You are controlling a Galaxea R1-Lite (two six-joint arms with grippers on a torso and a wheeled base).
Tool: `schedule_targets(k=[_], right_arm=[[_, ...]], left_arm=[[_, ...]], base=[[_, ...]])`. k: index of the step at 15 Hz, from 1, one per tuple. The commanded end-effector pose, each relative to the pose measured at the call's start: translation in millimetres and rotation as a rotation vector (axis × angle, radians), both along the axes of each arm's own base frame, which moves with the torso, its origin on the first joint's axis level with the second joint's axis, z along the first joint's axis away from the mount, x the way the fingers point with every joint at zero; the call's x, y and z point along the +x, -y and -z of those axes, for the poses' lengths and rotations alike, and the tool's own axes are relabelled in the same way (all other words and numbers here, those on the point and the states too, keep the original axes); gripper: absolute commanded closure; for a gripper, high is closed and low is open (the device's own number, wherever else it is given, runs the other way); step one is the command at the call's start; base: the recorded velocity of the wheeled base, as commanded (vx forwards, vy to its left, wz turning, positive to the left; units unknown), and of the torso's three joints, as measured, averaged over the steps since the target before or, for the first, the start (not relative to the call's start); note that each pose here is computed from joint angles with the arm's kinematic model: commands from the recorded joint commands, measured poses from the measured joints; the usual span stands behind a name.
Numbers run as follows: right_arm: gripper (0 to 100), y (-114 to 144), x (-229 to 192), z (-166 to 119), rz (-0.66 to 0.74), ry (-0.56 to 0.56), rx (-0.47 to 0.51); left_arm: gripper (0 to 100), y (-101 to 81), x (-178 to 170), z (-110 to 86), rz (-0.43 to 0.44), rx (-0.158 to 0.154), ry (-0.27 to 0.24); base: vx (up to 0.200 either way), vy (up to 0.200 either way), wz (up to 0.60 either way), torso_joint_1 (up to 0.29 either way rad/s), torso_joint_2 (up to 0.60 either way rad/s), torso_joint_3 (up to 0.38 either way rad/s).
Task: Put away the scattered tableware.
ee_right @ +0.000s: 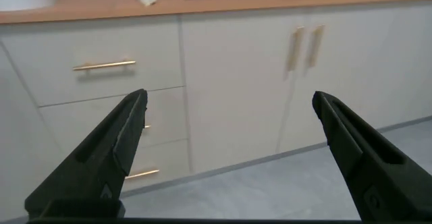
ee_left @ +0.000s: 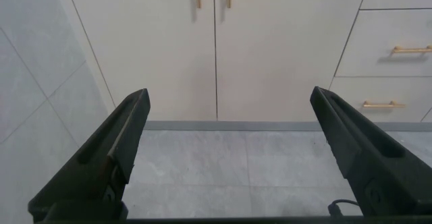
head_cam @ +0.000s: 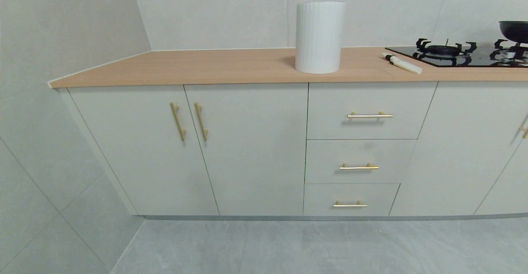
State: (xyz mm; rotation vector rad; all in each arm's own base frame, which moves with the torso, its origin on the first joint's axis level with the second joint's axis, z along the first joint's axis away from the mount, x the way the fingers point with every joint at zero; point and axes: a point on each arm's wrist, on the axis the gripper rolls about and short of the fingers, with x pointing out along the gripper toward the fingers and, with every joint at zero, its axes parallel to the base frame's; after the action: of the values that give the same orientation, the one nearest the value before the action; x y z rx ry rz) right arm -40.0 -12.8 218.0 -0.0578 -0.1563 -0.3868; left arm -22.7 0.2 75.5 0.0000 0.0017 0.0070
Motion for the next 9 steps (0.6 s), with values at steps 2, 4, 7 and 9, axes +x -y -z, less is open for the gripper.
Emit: schedule_targets(k=[2,4,7,9], right_arm=[[0,-3,-48,22,0.067,0.136,-0.004],[0,-4,-53,31,0.036,0.138,-0.022],[0,-5,-44,42,-0.047,0.101,-0.021],[0,-9,-21,72,-0.222,-0.011,0.018]], left_arm=[[0,0.0,0,0.0,-0.001,0.0,0.0],[0,0.0,0,-0.4,-0.001,0.0,0.002],[0,0.0,0,0.0,-0.001,0.0,0.0],[0,0.0,0,-0.4,-0.001,0.0,0.002]], base=[[0.0,0.0,0.0,0.0,0.0,0.0],[0.0,0.0,0.0,0.0,0.0,0.0],[0.0,0.0,0.0,0.0,0.0,0.0],[0.0,0.0,0.0,0.0,0.0,0.0]])
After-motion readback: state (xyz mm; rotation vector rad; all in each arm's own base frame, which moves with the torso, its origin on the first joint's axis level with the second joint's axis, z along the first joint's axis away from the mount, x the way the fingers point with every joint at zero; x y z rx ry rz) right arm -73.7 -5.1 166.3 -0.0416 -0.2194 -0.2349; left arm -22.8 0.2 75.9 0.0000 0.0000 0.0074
